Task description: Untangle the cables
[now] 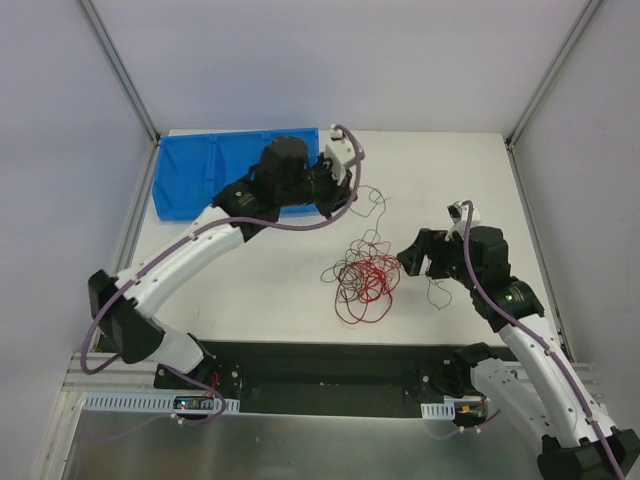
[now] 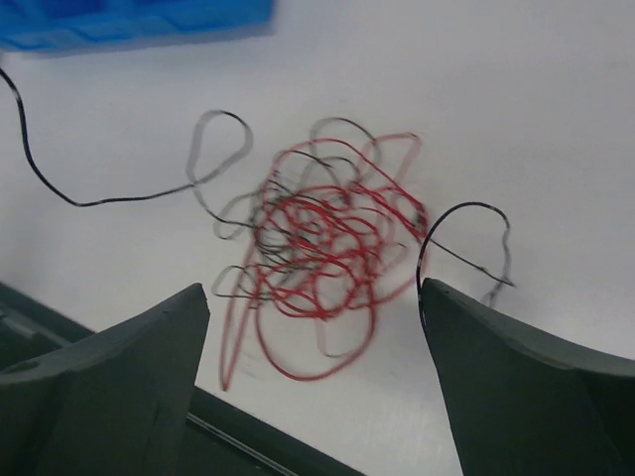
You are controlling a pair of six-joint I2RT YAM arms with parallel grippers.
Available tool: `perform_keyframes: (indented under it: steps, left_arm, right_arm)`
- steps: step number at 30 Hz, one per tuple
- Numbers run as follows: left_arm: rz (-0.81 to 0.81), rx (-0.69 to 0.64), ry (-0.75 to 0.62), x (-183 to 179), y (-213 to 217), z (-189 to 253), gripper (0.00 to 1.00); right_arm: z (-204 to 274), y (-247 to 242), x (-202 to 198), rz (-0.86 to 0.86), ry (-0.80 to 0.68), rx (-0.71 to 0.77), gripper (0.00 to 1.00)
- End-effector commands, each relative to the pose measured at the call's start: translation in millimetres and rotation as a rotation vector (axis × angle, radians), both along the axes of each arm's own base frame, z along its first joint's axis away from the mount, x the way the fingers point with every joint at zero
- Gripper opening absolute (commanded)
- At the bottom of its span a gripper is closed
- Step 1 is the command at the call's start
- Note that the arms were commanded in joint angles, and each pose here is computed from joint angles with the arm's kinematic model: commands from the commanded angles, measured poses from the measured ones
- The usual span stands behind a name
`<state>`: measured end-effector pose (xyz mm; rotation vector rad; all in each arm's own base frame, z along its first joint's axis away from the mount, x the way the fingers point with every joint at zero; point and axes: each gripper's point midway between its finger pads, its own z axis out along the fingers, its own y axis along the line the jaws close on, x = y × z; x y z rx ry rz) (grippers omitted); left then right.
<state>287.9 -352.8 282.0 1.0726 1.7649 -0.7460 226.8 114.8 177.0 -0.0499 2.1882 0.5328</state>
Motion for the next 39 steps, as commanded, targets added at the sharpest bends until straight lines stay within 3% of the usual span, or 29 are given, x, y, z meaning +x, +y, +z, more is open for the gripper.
perform_keyframes:
  steps: [1, 4, 9, 10, 12, 13, 15, 17, 19, 23, 26, 32, 39]
  left_arm:
    - [0.006, -0.238, 0.059, -33.0, 5.7, 96.3, 0.00]
    - [-0.011, -0.300, 0.092, -43.3, 5.2, 126.9, 0.00]
    - [-0.029, -0.406, 0.092, -49.9, 3.5, 180.7, 0.00]
    - [-0.039, -0.428, 0.085, -52.1, 3.4, 192.6, 0.00]
    - [-0.048, -0.478, 0.050, -55.7, 6.2, 220.9, 0.00]
    - [-0.033, -0.509, 0.017, -55.6, 10.8, 238.9, 0.00]
    - [0.015, -0.555, -0.035, -51.8, 20.5, 263.8, 0.00]
    - [0.042, -0.595, -0.095, -52.0, 29.7, 287.7, 0.00]
    - [0.040, -0.625, -0.145, -55.5, 35.7, 307.3, 0.00]
    - [0.032, -0.664, -0.192, -57.6, 39.2, 329.7, 0.00]
    - [0.024, -0.678, -0.201, -56.4, 36.3, 335.7, 0.00]
    - [0.078, -0.658, -0.244, -49.7, 44.9, 332.9, 0.00]
    - [0.225, -0.511, -0.257, -36.1, 72.7, 277.1, 0.00]
  right_arm:
    - [69.9, 63.2, -4.4, 0.237, -0.251, 0.276, 0.90]
    - [102.9, 84.2, -7.5, 0.298, -0.378, 0.377, 0.92]
    - [109.2, 88.4, 4.0, 0.265, -0.398, 0.294, 0.93]
    - [87.8, 80.3, 10.5, 0.201, -0.321, 0.227, 0.95]
    - [38.7, 20.2, 33.8, -0.178, -0.120, 0.006, 1.00]
    - [9.7, -11.8, 30.4, -0.321, 0.008, -0.143, 0.97]
    - [-19.6, -52.9, 23.2, -0.476, 0.167, -0.315, 0.96]
    - [-45.1, -61.8, 15.5, -0.473, 0.242, -0.350, 0.98]
    - [-47.9, -47.9, 14.6, -0.383, 0.192, -0.284, 0.99]
    - [-6.1, -12.5, 14.1, -0.177, -0.072, -0.064, 0.99]
    - [20.1, 5.2, 10.0, -0.061, -0.175, 0.008, 0.99]
    - [18.6, 46.1, 1.6, 0.147, -0.141, 0.080, 0.99]
    - [-3.5, 23.0, 10.0, 0.020, -0.096, -0.051, 0.99]
